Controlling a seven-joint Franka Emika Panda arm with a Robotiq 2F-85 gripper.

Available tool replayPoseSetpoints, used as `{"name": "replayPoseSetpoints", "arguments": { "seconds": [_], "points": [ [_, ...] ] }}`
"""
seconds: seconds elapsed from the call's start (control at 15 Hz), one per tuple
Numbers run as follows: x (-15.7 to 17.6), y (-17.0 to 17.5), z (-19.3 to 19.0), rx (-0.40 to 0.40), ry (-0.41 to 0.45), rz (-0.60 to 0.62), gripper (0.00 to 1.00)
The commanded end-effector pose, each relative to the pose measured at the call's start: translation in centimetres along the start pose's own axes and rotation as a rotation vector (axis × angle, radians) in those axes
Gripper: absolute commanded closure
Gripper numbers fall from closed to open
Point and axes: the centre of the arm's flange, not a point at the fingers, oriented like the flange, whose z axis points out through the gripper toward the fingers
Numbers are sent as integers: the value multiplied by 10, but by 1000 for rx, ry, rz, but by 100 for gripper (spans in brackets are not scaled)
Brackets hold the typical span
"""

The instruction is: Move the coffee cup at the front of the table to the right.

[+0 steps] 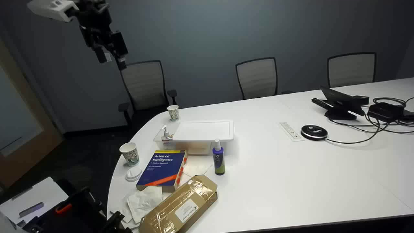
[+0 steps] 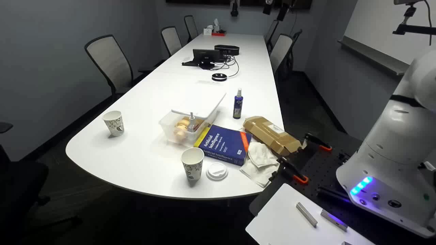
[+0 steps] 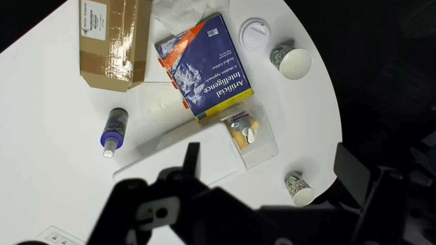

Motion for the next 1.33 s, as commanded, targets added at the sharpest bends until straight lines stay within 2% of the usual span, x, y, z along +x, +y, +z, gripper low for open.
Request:
{"name": "replayPoseSetpoints", "arguments": {
  "seconds": [0.0, 0.67, 0.93, 1.27],
  "points": [
    [0, 0, 0, 0, 0, 0, 0],
    [0, 0, 0, 0, 0, 0, 0],
    [8, -38, 49, -21, -13, -7, 0],
    [8, -102, 143, -36, -52, -37, 0]
  ]
}}
